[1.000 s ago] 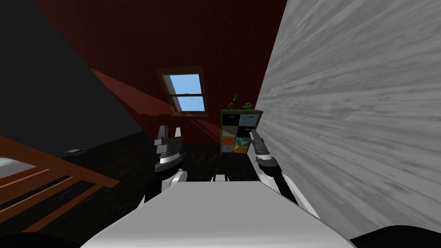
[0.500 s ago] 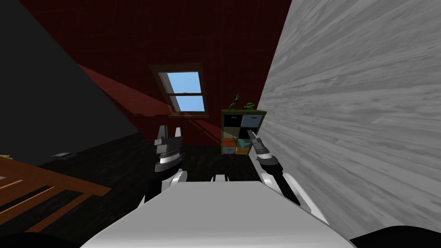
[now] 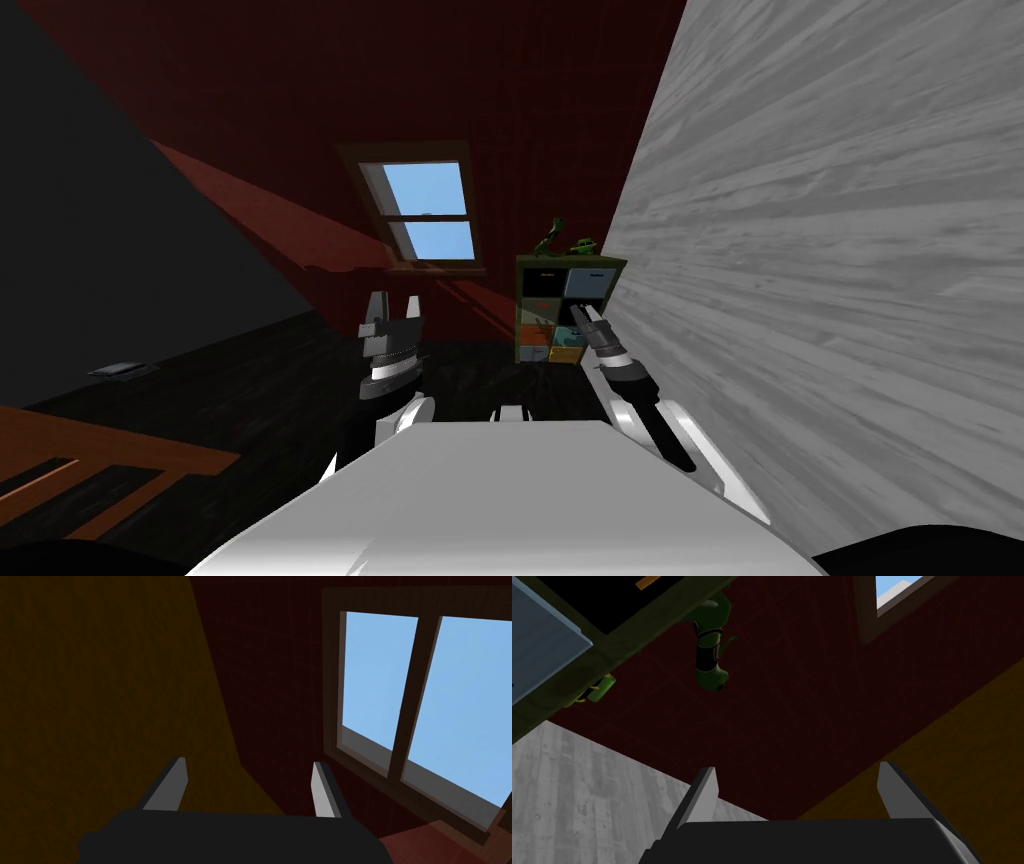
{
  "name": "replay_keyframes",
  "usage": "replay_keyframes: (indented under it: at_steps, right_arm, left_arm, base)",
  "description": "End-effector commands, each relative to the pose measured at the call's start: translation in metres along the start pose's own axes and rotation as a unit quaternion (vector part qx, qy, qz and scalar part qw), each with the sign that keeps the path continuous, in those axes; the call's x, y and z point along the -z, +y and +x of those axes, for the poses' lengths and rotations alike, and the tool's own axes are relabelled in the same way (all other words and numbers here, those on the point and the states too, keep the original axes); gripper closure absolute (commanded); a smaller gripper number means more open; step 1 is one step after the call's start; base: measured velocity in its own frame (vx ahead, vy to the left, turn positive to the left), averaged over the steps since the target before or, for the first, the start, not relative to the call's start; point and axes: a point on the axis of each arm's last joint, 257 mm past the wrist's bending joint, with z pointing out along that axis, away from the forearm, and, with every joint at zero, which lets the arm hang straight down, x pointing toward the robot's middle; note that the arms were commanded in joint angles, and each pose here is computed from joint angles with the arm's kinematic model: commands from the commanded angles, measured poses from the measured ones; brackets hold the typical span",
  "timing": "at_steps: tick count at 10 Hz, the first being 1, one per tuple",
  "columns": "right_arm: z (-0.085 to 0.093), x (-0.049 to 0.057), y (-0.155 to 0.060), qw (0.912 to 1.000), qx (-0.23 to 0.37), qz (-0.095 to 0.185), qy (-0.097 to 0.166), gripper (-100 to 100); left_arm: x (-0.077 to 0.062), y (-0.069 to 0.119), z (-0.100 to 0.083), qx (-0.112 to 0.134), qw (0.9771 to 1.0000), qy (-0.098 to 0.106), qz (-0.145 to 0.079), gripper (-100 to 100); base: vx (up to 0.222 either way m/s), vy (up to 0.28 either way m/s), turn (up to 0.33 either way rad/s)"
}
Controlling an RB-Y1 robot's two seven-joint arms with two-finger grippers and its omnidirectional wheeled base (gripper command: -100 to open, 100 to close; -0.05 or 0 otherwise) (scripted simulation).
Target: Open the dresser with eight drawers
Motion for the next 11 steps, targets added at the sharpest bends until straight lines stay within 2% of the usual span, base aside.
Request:
replay_keyframes:
  at_steps: [1,3,4,6,7,9,10,11]
  right_arm:
    - [0.002,0.000,-0.007,0.9977,0.066,0.003,0.013,-100]
    - [0.005,0.000,-0.019,0.9892,0.143,0.008,0.029,-100]
    - [0.006,0.000,-0.019,0.9881,0.151,0.007,0.030,-100]
    - [0.009,0.000,-0.032,0.9722,0.229,0.011,0.048,-100]
    - [0.009,0.000,-0.032,0.9707,0.235,0.010,0.049,-100]
    - [0.011,0.001,-0.048,0.9473,0.313,0.013,0.068,-100]
    - [0.012,0.001,-0.048,0.9448,0.320,0.012,0.069,-100]
    - [0.013,0.002,-0.056,0.9285,0.363,0.012,0.080,-100]
  left_arm:
    - [0.000,0.000,0.000,0.000,1.0000,0.000,0.000,0]
    - [0.000,0.000,0.000,0.000,1.0000,0.000,0.000,0]
    - [0.000,0.000,0.000,0.000,1.0000,0.000,0.000,0]
    - [0.000,0.000,0.000,0.000,1.0000,0.000,0.000,0]
    - [0.000,0.000,0.000,0.000,1.0000,0.000,0.000,0]
    - [0.000,0.000,0.000,0.000,1.0000,0.000,0.000,0]
    - [0.000,0.000,0.000,0.000,1.0000,0.000,0.000,0]
    - [0.000,0.000,0.000,0.000,1.0000,0.000,0.000,0]
  base:
    - [0.097,0.047,-0.009]
    - [0.114,0.087,-0.028]
    - [0.095,0.065,-0.019]
    - [0.102,0.048,-0.028]
    - [0.090,0.047,-0.014]
    - [0.114,0.055,-0.033]
    - [0.087,0.068,-0.013]
    - [0.089,0.056,-0.022]
